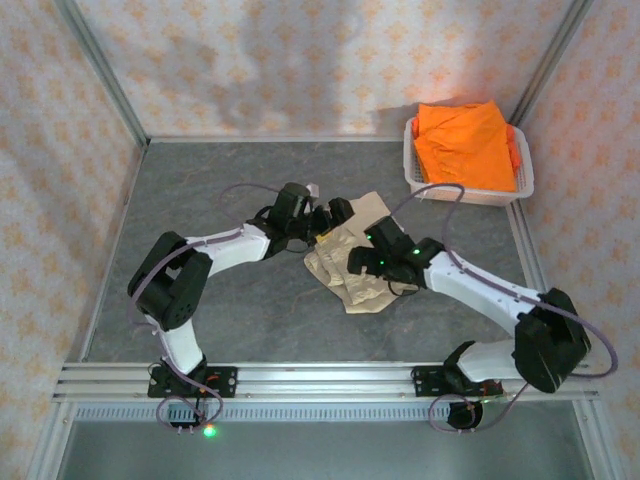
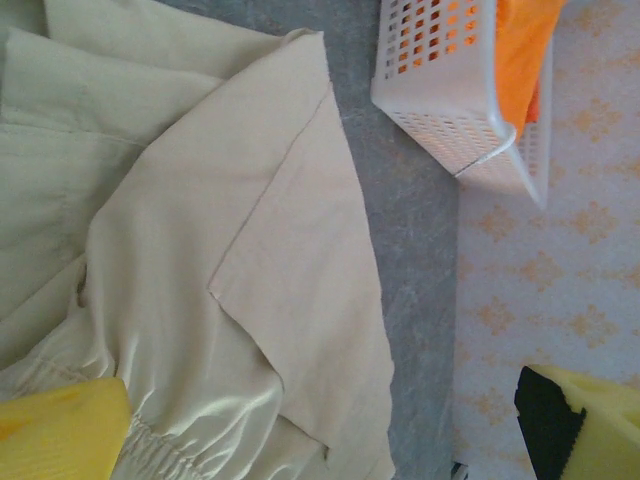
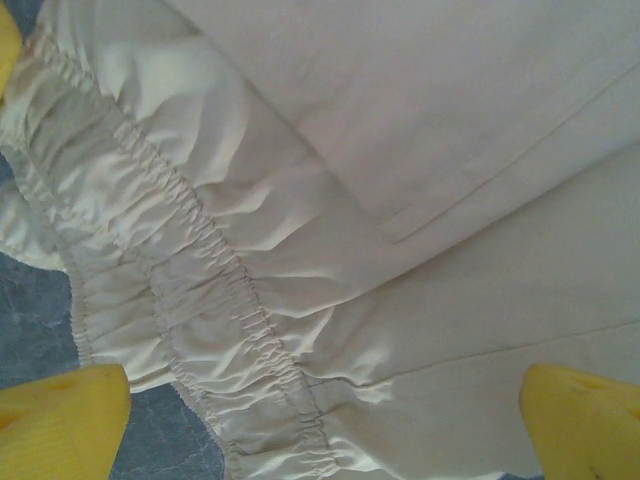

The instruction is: Fold and stack the shorts

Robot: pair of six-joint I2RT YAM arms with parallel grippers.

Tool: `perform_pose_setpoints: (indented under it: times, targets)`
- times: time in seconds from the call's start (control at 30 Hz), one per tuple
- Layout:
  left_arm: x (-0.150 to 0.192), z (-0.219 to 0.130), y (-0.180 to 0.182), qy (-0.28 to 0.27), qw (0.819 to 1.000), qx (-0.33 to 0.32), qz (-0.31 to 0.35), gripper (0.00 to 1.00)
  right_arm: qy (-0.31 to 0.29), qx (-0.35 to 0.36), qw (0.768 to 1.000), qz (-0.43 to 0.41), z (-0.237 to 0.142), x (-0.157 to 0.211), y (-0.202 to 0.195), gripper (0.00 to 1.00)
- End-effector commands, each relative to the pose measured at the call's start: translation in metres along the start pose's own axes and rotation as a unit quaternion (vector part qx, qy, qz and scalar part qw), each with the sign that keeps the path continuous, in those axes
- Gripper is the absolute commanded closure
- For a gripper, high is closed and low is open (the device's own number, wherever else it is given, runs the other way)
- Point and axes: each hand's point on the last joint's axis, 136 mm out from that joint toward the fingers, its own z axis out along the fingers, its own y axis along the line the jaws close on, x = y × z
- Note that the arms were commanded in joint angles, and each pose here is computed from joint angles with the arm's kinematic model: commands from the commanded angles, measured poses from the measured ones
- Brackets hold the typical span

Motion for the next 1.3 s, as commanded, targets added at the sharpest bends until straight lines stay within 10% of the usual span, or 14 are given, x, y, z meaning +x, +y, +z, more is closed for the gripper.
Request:
perform_pose_setpoints:
  times: [0.0, 0.87, 1.27]
  targets:
    - [-0.011, 0.001, -0.005, -0.020, 1.000, 0.002, 0.014, 0.00, -0.020, 0.021, 1.000, -0.008, 0.004, -0.006, 0.013, 0.00]
    - [0.003, 0.020, 0.074, -0.017, 0.997, -0.076, -0.002, 0.00, 0.097, 0.082, 0.991, -0.043, 0.079, 0.076, 0.014, 0.04]
    - [-0.065, -0.093, -0.006, -0.151, 0.983, -0.050, 0.092, 0.00, -0.018, -0.032, 0.999, -0.041, -0.010, 0.014, 0.055, 0.00]
